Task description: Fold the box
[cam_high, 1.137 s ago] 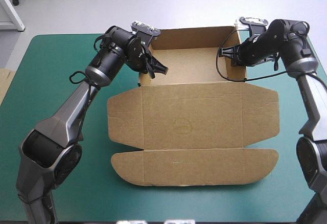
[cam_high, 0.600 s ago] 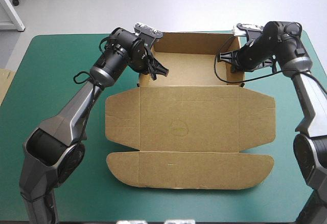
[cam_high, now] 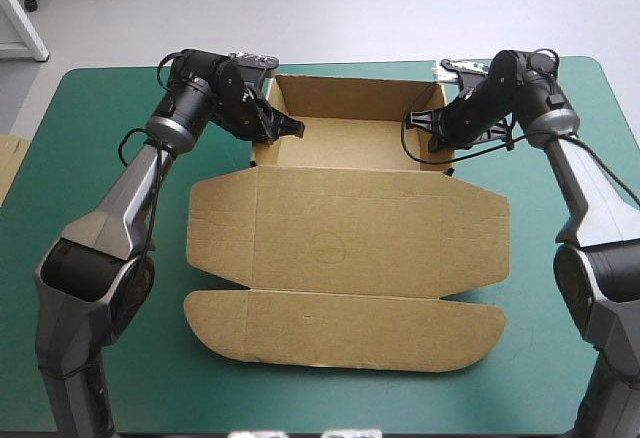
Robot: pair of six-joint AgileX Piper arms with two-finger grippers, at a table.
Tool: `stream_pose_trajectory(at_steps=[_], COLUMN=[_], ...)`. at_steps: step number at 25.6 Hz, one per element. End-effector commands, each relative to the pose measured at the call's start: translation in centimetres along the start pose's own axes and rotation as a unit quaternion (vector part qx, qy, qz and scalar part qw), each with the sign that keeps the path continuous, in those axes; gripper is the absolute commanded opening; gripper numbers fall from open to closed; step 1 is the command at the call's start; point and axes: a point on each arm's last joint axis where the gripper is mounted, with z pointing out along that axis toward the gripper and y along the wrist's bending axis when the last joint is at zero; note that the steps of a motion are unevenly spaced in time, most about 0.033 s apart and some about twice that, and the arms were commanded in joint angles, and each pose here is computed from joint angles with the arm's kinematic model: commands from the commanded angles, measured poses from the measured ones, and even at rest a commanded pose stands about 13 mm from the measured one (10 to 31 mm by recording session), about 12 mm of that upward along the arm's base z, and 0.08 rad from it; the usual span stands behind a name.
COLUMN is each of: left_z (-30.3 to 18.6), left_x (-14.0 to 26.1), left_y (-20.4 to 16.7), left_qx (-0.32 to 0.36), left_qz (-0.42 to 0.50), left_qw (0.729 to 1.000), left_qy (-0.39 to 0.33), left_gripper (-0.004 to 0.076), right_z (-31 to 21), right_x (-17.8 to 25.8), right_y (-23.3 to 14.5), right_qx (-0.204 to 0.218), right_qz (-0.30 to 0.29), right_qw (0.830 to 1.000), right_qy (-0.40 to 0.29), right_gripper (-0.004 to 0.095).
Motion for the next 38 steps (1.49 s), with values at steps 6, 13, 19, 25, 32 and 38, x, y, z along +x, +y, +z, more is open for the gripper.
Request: stream_pose_trajectory(at_steps=[6,13,19,25,32,38], left_z=[-0.1,0.8,1.3,3.6,4.7,6.7], left_x=[0.3,0.3,-0.3,-0.5,-1.2,-0.3], left_y=[0.7,0.0,0.2,0.1,-0.4,-0.3], left_qx=[-0.050,-0.064,-0.089,-0.083,-0.078,-0.082], left_qz=[0.040,0.044,0.013,0.000,0.002,0.002], left_qw=[0.998,0.997,0.996,0.997,0.996,0.995], left_qy=[0.024,0.029,-0.002,0.000,-0.051,-0.049], left_gripper=[-0.0010,-0.0010,-0.0010,-0.0010,-0.0010,-0.0010], right_z=[-1.7,0.3,1.6,2.2,2.3,3.9], right_x=[-0.4,-0.4,-0.4,-0.5,-1.4,-1.3], right_y=[2.5,3.2,3.2,3.8,5.0,4.7], right_qx=[0.075,0.075,0.069,0.105,0.122,0.122], right_qz=[-0.099,-0.088,-0.071,-0.103,-0.133,-0.128], right_qw=[0.992,0.993,0.995,0.989,0.981,0.983], right_qy=[-0.022,-0.005,0.008,-0.005,-0.075,-0.051], right_gripper=[0.0000,0.0000,0.0000,0.0000,0.0000,0.0000])
